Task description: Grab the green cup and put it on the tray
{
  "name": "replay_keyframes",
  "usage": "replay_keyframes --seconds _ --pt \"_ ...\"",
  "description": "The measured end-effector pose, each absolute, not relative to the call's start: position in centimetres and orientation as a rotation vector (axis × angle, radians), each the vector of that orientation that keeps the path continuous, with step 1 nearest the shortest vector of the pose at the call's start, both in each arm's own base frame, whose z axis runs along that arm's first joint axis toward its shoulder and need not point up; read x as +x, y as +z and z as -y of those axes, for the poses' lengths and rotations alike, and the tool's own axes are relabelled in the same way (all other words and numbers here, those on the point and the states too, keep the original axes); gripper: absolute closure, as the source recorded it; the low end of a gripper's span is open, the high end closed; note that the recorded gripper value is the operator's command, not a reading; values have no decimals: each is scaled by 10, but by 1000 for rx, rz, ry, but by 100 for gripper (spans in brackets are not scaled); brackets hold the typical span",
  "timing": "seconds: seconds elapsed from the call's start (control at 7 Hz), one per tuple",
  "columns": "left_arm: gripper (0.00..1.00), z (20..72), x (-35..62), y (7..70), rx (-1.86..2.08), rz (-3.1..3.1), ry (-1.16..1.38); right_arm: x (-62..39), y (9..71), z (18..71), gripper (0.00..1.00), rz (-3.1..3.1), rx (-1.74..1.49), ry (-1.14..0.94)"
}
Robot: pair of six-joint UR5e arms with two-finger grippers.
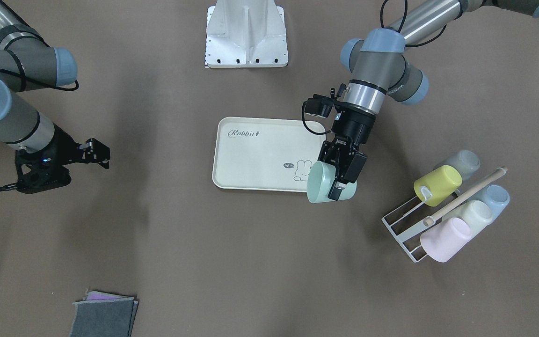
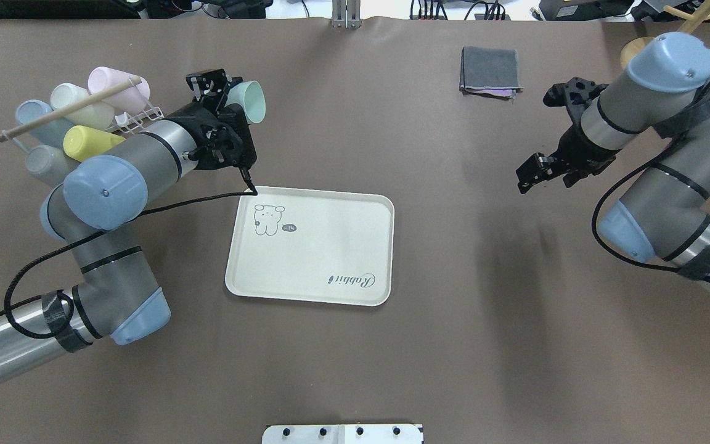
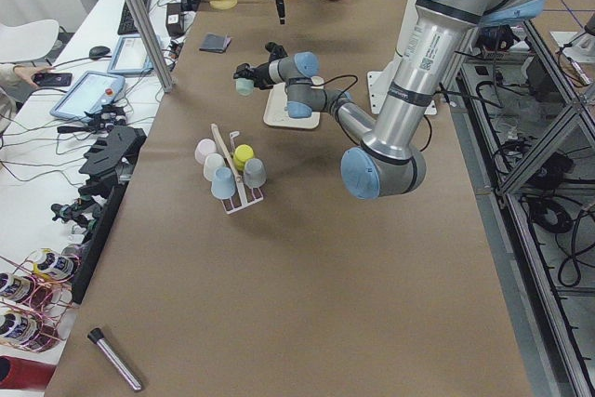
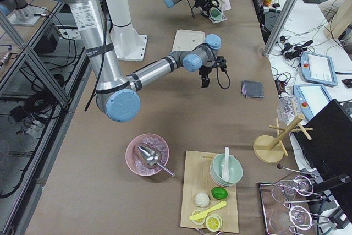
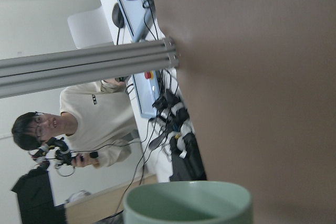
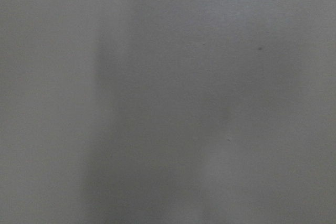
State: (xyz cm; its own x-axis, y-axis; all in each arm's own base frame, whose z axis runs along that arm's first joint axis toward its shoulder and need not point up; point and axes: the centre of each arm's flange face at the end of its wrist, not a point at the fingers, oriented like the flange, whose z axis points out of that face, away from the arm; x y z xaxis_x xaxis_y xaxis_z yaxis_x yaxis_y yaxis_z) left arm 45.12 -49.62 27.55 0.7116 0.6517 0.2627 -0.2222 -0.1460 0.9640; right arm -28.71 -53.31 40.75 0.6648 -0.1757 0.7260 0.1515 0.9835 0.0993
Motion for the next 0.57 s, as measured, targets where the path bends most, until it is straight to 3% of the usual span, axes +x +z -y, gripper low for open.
replay_keyframes --seconds 0.57 --pt "97 440 506 287 1495 -1052 680 -192 446 479 0 730 -31 -105"
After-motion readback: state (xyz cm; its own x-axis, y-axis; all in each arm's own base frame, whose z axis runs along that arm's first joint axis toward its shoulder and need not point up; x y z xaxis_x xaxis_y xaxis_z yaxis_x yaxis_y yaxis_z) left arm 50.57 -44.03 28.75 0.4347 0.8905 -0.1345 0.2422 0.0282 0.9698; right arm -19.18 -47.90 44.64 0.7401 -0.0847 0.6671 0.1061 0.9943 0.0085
